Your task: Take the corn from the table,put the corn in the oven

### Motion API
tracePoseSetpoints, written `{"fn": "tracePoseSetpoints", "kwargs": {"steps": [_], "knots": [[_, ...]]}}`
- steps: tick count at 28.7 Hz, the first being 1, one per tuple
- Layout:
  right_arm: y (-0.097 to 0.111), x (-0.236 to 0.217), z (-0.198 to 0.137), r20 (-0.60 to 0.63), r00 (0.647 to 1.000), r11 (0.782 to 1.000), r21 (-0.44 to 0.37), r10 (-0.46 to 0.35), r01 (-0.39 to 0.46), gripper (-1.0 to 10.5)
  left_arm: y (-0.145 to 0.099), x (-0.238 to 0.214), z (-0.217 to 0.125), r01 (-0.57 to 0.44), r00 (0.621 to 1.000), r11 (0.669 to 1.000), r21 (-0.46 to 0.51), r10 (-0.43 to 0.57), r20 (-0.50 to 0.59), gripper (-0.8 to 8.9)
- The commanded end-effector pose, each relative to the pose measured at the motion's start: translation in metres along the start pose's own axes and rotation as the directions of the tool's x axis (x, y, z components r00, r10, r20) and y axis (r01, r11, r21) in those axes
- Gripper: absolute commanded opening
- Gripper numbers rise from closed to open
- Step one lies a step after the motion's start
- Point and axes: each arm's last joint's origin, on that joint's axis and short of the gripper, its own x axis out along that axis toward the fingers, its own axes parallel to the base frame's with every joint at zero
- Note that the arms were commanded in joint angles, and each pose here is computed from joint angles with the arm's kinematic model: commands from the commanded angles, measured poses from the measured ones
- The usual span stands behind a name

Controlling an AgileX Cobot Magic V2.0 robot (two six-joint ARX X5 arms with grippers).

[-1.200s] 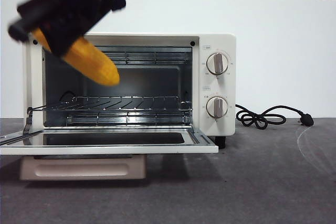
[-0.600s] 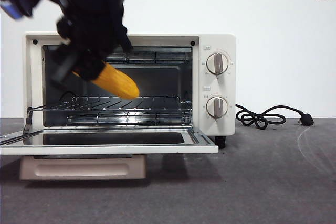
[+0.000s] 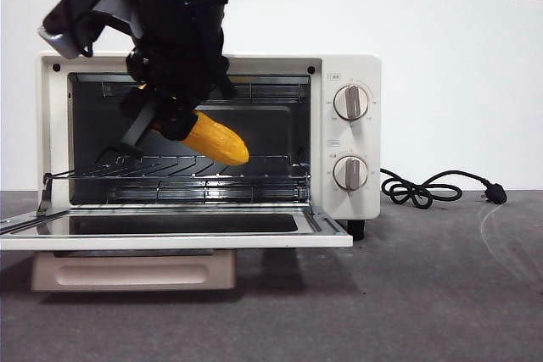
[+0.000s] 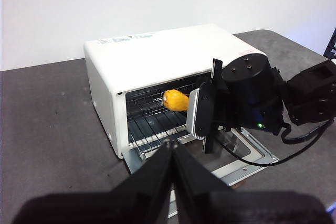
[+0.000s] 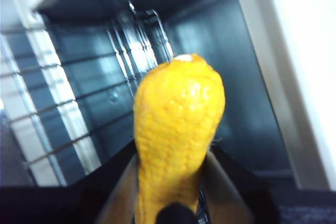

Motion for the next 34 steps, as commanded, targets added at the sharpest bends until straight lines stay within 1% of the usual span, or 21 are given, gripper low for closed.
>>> {"fn": "tracePoseSetpoints", "kwargs": {"steps": [1, 3, 6, 11, 13, 16, 25, 30, 34], "knots": [[0.006, 0.004, -0.001, 0.000, 1.000, 1.000, -0.009, 0.016, -0.016, 0.9, 0.000, 0.001, -0.002, -0.002, 1.000, 1.000, -0.007, 0.002, -0.004, -0.06], [0.007, 0.004, -0.002, 0.001, 0.999, 0.999, -0.015, 0.034, -0.034, 1.8, 0.000, 0.001, -0.003, -0.003, 1.000, 1.000, -0.004, 0.003, -0.010, -0.06], [0.009, 0.004, -0.003, -0.003, 0.998, 0.998, -0.005, 0.061, -0.061, 2.5, 0.001, 0.001, -0.004, -0.007, 1.000, 1.000, 0.001, 0.007, -0.024, -0.06], [0.010, 0.004, -0.003, -0.006, 0.998, 0.997, 0.036, 0.065, -0.064, 3.8, 0.001, 0.001, -0.004, -0.008, 1.000, 1.000, 0.000, 0.008, -0.024, -0.06], [0.010, 0.004, -0.003, -0.007, 0.998, 0.997, 0.043, 0.064, -0.063, 4.1, 0.001, 0.001, -0.004, -0.007, 1.000, 1.000, 0.000, 0.007, -0.023, -0.06], [0.010, 0.004, -0.004, -0.010, 0.998, 0.997, 0.050, 0.062, -0.061, 4.2, 0.001, 0.001, -0.004, -0.007, 1.000, 1.000, 0.000, 0.007, -0.022, -0.05], [0.011, -0.001, 0.002, -0.018, 1.000, 0.998, 0.058, 0.018, -0.017, 4.1, 0.001, 0.001, -0.005, -0.008, 1.000, 1.000, 0.002, 0.008, -0.029, -0.06], [0.010, -0.008, 0.006, -0.025, 1.000, 0.998, 0.059, -0.012, 0.013, 4.1, 0.002, 0.001, -0.009, -0.018, 0.997, 1.000, 0.001, 0.018, -0.081, -0.07], [0.002, -0.016, 0.010, -0.009, 1.000, 0.997, 0.075, -0.028, 0.028, 4.1, 0.002, 0.002, -0.014, -0.016, 0.990, 1.000, -0.005, 0.015, -0.139, -0.08]]}}
